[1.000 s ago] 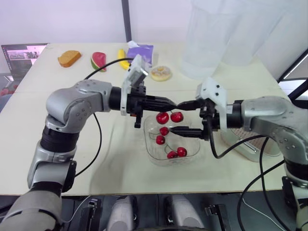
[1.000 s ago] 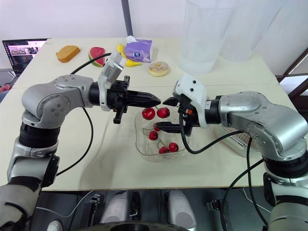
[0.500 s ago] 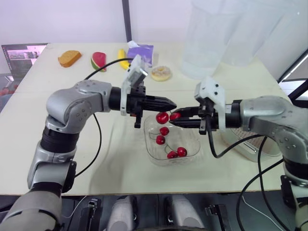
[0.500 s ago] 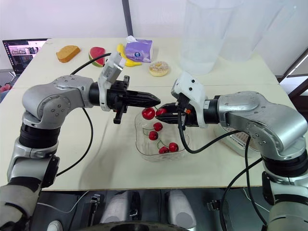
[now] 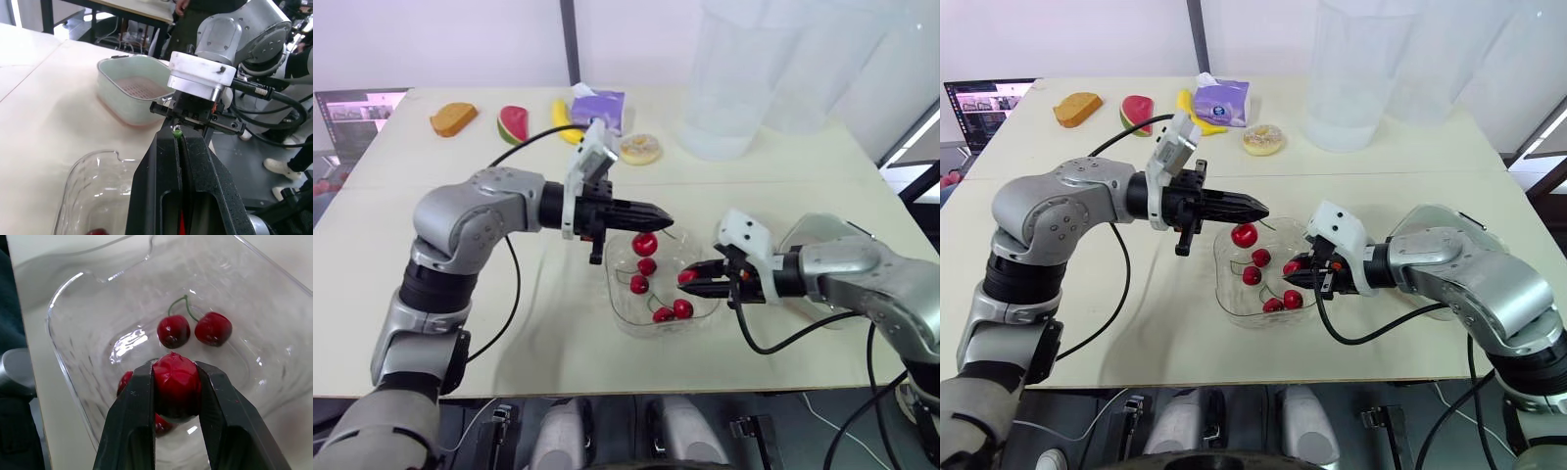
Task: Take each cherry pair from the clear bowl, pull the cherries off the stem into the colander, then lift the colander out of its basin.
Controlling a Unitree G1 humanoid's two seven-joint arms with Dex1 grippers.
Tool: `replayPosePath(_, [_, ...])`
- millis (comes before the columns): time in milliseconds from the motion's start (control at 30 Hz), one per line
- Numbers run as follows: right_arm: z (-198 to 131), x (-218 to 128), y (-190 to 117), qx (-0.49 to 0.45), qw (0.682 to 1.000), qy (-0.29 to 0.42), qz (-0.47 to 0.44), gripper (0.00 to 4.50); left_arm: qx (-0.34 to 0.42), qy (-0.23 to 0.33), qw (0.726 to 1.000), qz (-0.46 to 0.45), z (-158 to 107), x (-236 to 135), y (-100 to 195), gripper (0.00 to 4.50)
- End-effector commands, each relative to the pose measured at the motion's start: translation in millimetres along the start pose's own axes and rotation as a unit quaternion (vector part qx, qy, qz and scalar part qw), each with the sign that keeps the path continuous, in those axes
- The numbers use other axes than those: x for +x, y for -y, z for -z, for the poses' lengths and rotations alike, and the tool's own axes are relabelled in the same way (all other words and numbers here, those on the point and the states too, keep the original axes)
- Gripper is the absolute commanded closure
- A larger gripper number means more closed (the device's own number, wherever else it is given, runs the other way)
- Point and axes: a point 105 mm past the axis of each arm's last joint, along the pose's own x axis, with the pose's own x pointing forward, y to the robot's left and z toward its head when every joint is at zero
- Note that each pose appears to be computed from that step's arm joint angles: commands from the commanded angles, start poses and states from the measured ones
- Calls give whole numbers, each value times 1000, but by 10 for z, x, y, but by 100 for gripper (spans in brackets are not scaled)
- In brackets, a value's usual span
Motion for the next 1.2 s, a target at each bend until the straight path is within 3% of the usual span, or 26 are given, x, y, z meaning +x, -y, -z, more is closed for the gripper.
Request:
replayPosePath(33, [-129, -93, 11, -23, 999, 26, 13, 337, 25, 14, 1000, 1, -126, -22, 48, 450])
replayPosePath(333, [-399, -758, 147, -14, 991, 89, 102, 337, 20, 18, 1000, -7, -113, -56, 48, 450])
replayPosePath(400, [-316, -951, 275, 4, 983, 82, 166, 337, 19, 20, 1000, -8, -113, -65, 52, 450])
replayPosePath(533, [237, -1355, 540, 75, 944, 18, 320, 337, 15, 29, 999, -2, -141, -69, 77, 450])
replayPosePath(733, [714, -1555, 596, 125, 910, -14, 395, 337, 11, 30, 999, 4, -135, -61, 78, 450])
replayPosePath(933, [792, -1577, 621, 134, 902, -8, 412, 337, 11, 28, 1000, 7, -133, -42, 81, 450])
replayPosePath(1033, [786, -1608, 636, 136, 897, 0, 421, 240, 12, 27, 1000, 8, -132, -38, 74, 450])
replayPosePath(1200, [557, -1631, 611, 124, 905, 44, 404, 7, 11, 26, 1000, 10, -126, -31, 75, 450])
